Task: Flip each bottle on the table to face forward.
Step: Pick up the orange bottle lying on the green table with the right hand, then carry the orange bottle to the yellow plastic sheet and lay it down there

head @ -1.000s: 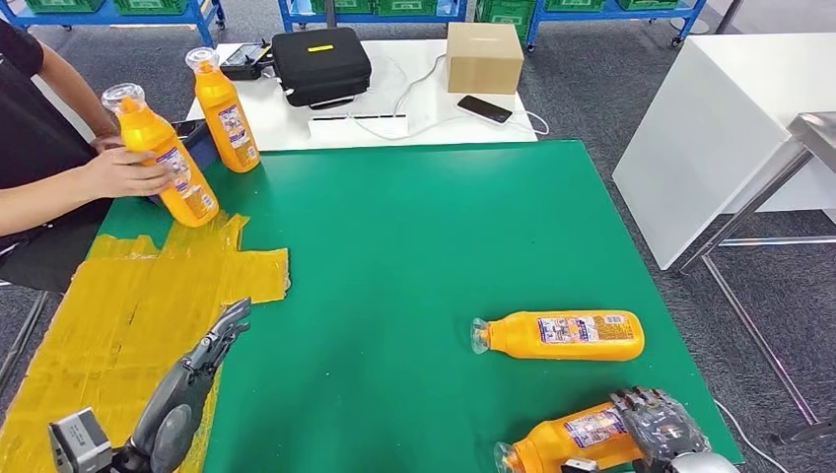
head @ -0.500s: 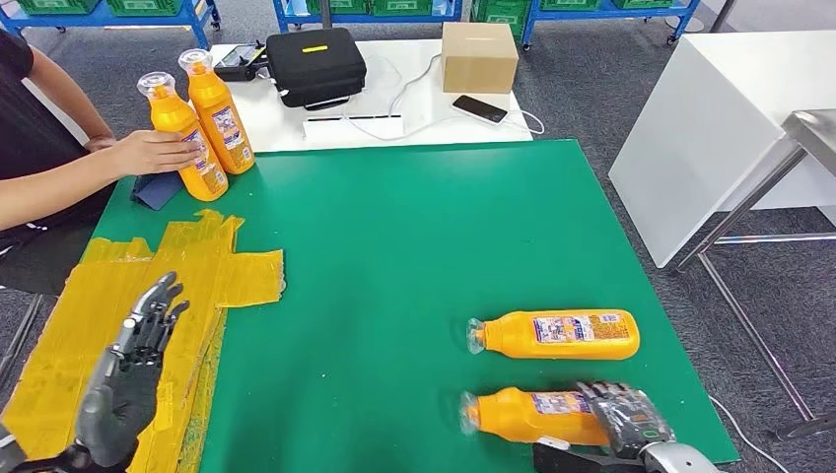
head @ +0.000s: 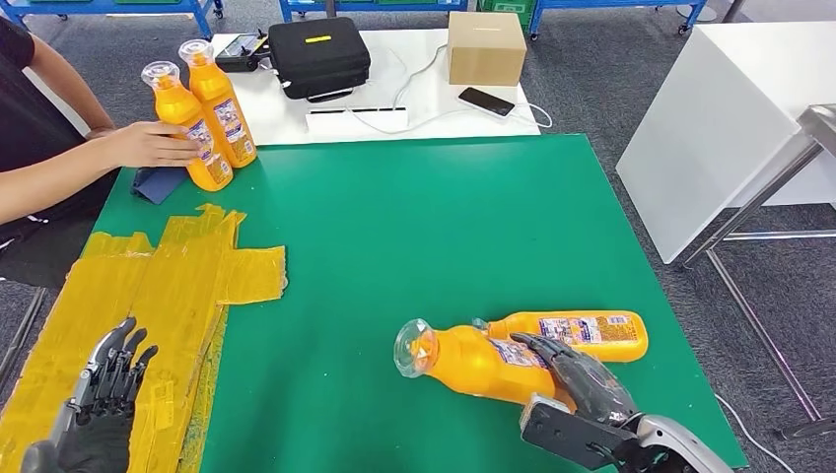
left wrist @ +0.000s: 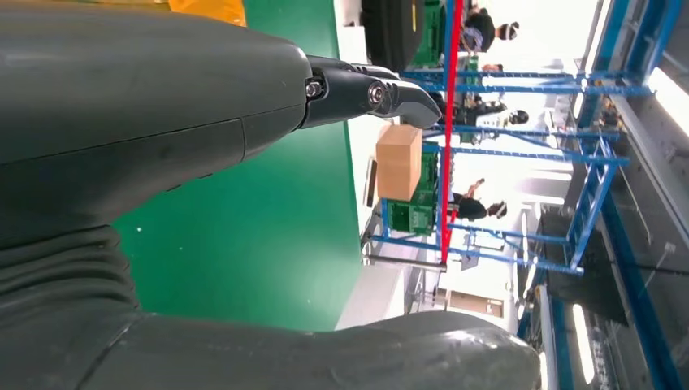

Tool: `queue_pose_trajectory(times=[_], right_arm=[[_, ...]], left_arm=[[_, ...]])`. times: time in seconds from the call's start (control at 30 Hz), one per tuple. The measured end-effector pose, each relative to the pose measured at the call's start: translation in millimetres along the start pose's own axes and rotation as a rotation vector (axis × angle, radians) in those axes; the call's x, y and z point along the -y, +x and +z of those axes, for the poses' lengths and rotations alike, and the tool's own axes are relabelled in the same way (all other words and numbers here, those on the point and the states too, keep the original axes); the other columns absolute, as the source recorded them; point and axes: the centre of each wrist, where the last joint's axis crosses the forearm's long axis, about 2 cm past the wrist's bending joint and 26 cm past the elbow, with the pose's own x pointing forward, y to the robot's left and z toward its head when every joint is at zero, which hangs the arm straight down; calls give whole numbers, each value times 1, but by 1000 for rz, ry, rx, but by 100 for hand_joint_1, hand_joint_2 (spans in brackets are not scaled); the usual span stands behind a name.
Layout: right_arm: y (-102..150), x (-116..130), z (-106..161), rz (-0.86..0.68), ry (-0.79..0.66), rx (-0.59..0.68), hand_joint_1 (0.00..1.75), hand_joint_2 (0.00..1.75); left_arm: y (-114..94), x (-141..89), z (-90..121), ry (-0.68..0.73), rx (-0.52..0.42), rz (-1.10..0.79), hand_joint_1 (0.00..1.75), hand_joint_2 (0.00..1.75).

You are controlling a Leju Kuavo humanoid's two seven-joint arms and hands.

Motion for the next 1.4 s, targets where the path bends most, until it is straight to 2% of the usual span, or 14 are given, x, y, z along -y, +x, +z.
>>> queue_pose_trajectory(times=[0.1, 0.23, 0.37, 0.6, 1.03, 1.2, 1.4], right_arm=[[8, 1, -5, -16, -31, 39, 175, 175], [24, 2, -22, -51, -34, 84, 175, 175], [39, 0, -49, -85, 14, 143, 175, 175], [61, -16, -86, -240, 216, 288, 175, 175], [62, -25, -99, -254, 293, 305, 175, 175], [66, -18, -106, -328, 367, 374, 175, 175], [70, -11, -111, -359, 381, 402, 175, 175]], left_arm=[[-1, 3, 2, 7, -4, 36, 0, 175], [-5, 12, -1, 11, -12, 108, 0, 175], [-11, 28, -14, 32, 10, 186, 0, 175], [-16, 54, -38, -32, 52, 296, 0, 175], [-18, 62, -44, -99, 39, 308, 0, 175], [-19, 67, -52, -110, 50, 307, 0, 175], [-22, 76, -58, -154, 58, 310, 0, 175]])
